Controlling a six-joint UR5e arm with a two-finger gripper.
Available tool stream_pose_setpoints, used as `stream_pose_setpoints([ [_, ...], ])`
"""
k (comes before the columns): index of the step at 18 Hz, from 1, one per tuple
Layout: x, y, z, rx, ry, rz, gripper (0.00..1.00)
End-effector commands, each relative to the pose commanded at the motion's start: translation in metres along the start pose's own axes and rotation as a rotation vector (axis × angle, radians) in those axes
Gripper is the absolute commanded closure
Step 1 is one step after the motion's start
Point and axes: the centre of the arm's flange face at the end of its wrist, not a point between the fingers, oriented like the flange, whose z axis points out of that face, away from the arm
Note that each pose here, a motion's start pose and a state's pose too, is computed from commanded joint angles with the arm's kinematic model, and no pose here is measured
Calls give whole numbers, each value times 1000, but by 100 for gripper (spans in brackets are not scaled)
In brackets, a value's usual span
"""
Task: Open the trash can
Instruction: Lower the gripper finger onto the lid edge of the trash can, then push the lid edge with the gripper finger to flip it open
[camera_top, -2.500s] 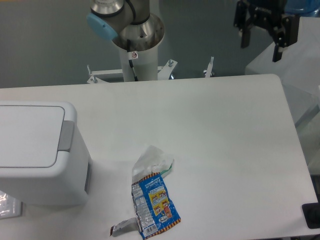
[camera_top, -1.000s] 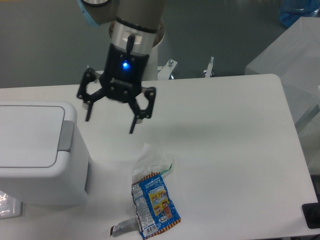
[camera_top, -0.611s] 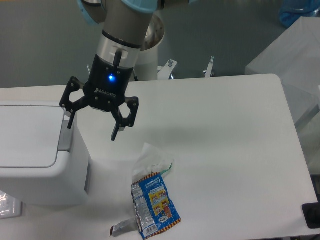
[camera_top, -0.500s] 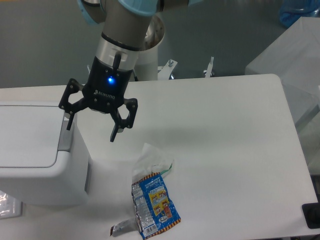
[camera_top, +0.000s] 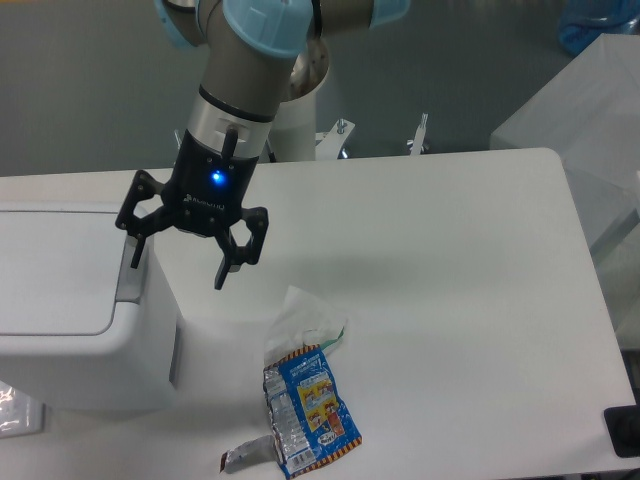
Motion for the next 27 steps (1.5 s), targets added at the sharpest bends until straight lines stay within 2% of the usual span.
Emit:
stream_pose_setpoints([
  [27, -6, 8, 20, -35, 5, -10, 0],
])
